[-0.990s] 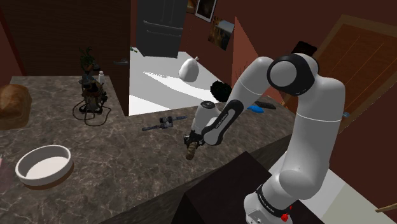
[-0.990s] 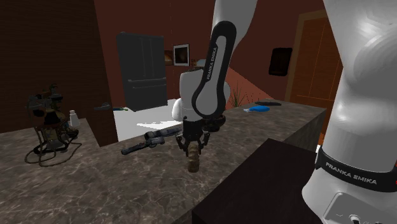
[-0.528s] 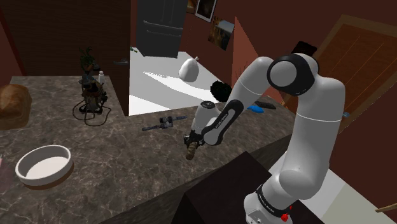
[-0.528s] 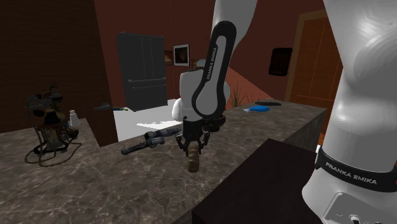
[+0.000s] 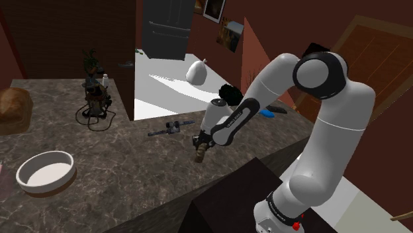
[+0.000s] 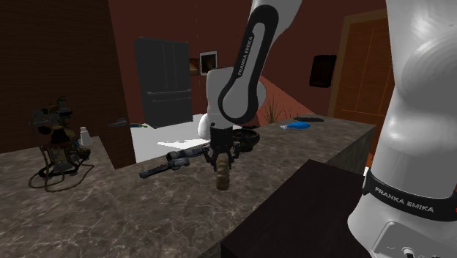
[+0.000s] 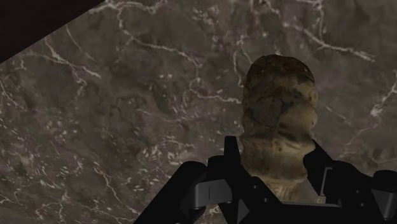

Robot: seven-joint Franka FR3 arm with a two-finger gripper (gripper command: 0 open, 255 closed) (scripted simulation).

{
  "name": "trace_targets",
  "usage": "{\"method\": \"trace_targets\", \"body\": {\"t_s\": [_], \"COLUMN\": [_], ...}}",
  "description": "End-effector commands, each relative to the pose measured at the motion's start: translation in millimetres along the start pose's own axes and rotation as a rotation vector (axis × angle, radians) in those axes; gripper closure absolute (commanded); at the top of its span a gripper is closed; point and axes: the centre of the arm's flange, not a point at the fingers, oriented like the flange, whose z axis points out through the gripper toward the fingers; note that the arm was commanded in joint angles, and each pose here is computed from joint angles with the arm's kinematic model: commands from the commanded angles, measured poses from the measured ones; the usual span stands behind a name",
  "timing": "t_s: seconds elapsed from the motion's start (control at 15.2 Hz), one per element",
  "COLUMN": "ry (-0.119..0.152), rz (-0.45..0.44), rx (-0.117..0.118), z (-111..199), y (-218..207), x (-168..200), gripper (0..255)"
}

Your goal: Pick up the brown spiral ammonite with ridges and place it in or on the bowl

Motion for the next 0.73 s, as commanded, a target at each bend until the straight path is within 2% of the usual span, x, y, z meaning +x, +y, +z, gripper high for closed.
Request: {"method": "trace_targets", "body": {"t_s": [0.0, 0.66], "ry": [0.0, 0.0], "rz": [0.0, 0.0], "rx": [0.0, 0.0], "z": [-10, -63], "y": [1, 2], "x": [1, 5], "gripper": [255, 255]}}
